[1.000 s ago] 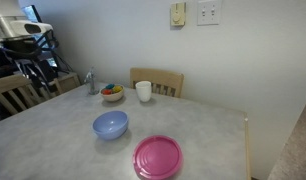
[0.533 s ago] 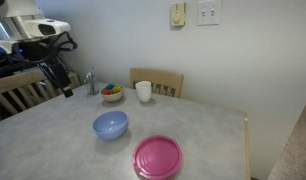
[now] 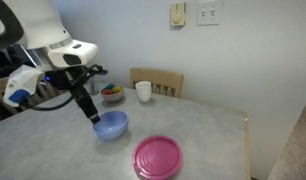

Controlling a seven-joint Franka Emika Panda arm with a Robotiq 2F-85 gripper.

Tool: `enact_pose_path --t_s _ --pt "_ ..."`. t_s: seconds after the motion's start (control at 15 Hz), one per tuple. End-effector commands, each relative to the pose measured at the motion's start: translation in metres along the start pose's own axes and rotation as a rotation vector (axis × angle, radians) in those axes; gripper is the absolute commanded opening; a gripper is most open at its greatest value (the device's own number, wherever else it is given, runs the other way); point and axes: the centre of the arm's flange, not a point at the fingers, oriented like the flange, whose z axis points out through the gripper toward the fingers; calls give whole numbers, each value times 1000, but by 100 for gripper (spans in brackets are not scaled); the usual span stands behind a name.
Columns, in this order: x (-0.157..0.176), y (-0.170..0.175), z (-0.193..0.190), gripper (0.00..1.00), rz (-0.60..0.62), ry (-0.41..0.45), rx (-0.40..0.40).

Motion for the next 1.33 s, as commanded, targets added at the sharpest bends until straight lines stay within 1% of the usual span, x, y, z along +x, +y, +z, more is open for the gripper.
enact_pose_path --t_s 0.0,0.27,0.47,0.53,0.67,0.8,1.0,1.13,1.27 --pt "0 8 7 100 6 -8 -4" --pt "1 -2 2 100 -4 4 0" --pt "34 11 15 100 30 29 -53" --pt "44 17 16 100 50 46 -62" --pt "64 33 17 100 95 52 -73" --pt "85 47 22 100 123 45 -63" --pt "113 56 42 100 165 33 1" --pt "130 56 63 100 174 18 29" --pt "143 56 90 100 183 -4 23"
